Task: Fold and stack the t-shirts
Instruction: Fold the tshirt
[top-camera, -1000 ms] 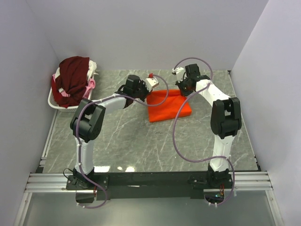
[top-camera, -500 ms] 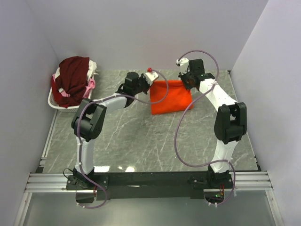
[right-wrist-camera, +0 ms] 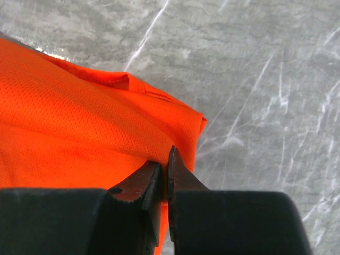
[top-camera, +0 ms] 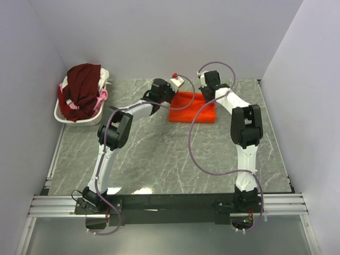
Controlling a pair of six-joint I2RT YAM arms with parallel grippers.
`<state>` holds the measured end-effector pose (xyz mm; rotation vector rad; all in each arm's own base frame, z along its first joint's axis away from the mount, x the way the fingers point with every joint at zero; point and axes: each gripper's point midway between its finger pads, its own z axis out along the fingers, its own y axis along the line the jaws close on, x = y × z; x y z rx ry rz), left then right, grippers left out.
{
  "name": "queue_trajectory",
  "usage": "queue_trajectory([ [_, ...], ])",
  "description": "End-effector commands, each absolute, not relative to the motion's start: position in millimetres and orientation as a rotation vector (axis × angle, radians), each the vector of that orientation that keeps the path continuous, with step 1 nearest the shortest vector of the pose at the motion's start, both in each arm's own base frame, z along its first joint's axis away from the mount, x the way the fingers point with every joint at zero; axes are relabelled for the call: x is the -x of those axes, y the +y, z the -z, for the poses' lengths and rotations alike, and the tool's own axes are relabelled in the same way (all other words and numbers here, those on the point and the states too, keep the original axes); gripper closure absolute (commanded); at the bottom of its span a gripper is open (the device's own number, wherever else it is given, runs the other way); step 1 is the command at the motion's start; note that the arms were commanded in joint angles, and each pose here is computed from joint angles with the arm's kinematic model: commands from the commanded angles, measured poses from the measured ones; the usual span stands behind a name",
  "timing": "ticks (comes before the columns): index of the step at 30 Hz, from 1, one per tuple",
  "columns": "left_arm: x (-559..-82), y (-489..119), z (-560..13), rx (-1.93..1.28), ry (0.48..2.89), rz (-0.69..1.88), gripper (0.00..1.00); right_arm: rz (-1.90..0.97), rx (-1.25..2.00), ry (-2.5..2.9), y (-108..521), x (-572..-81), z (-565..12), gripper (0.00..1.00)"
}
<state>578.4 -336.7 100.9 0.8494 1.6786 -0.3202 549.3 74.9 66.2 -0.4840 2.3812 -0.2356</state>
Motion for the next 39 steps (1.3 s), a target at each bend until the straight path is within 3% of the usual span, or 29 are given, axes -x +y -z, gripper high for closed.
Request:
queue_trajectory([
  [1,-597,-330,-141,-0.776,1.625,0.279,1.00,0.319,0.399,2.285,61,-568,-111,1.00],
  [7,-549,-325,-185,-0.863,1.490,0.338,0.99,0.127,0.639,2.229,82,-525,-147,1.00],
  [8,-534,-322,-220,-0.874,1.422,0.338,1.00,0.031,0.704,2.185,94,-509,-168,1.00],
  [9,-515,-318,-203,-0.912,1.452,0.355,1.00,0.000,0.746,2.198,95,-493,-163,1.00],
  [14,-412,-321,-231,-1.119,1.340,0.486,0.99,-0.204,1.029,2.124,113,-407,-178,1.00],
  [21,-273,-336,-169,-1.418,1.382,0.646,0.99,-0.390,1.415,2.194,100,-268,-105,1.00],
  [27,-186,-343,-122,-1.581,1.462,0.778,0.99,-0.301,1.654,2.119,69,-186,-70,1.00],
  [31,-157,-345,-109,-1.609,1.506,0.810,0.99,-0.243,1.728,2.073,58,-159,-60,1.00],
  [39,-124,-358,-91,-1.660,1.597,0.849,0.99,-0.214,1.716,2.082,53,-156,-68,1.00],
])
